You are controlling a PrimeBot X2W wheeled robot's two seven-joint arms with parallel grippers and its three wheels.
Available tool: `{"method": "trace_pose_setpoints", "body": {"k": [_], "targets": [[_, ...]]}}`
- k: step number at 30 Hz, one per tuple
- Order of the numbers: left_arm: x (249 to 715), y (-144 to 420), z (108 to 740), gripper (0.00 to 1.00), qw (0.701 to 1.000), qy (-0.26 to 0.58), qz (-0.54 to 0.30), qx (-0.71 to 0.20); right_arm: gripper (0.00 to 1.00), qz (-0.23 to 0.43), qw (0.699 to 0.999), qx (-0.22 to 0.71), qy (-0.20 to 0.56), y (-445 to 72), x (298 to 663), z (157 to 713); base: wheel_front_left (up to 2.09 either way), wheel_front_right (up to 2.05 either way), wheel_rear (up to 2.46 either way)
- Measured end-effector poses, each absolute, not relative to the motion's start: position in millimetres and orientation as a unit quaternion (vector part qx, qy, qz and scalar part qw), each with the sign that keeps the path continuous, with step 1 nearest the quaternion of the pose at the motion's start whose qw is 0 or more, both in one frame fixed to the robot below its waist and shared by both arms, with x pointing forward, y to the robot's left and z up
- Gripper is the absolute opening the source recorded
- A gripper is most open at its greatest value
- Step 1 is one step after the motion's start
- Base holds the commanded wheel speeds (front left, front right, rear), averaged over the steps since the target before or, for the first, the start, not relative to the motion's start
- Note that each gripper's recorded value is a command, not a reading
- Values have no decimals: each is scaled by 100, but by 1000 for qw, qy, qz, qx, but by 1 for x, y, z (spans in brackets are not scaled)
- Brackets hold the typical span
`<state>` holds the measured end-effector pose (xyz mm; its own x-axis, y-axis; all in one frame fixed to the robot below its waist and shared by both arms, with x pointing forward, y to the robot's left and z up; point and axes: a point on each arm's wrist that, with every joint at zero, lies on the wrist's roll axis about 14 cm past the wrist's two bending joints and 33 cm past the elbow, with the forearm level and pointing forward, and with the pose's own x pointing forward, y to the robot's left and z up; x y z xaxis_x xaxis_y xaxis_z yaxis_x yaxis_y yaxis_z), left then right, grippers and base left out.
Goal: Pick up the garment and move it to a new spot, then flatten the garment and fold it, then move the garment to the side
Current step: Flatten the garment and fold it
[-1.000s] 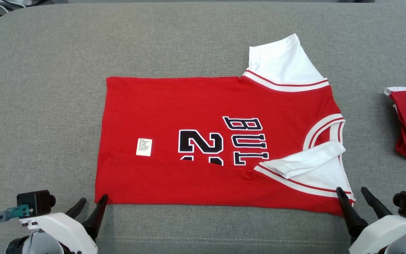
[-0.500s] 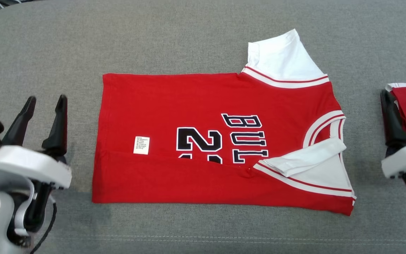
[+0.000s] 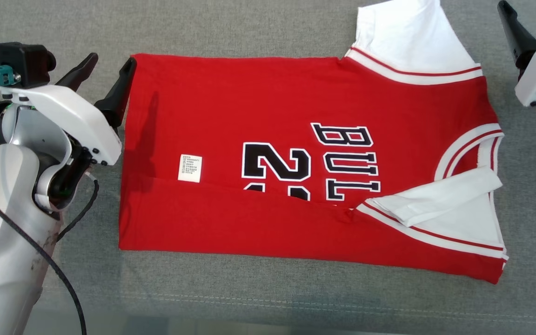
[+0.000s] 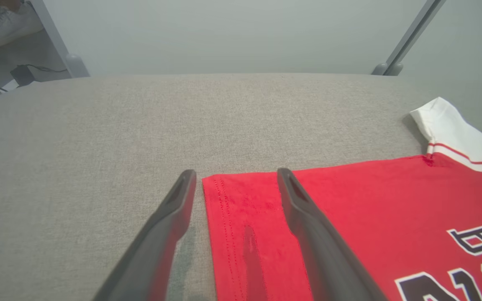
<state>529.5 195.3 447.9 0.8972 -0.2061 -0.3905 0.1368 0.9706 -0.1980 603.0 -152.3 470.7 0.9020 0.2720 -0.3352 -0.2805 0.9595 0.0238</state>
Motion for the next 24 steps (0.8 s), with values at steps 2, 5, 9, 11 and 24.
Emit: {"method": "trace_pose_setpoints", "body": {"k": [2,5,9,11,24], "targets": [[534,196,435,100,966,227,-89,-83,100,151,972,-15,181,-145,615,464,0,0,0],[539,196,416,100,960,252,-91,-84,100,163,966,-20,199,-135,630,452,0,0,0],[544,199,395,100,953,276,-88,-86,100,187,955,-21,228,-113,642,428,0,0,0],[547,200,390,100,952,281,-88,-87,100,192,953,-21,235,-108,647,421,0,0,0],[553,196,367,100,941,312,-89,-99,100,202,938,-22,280,-89,667,387,0,0,0]]}}
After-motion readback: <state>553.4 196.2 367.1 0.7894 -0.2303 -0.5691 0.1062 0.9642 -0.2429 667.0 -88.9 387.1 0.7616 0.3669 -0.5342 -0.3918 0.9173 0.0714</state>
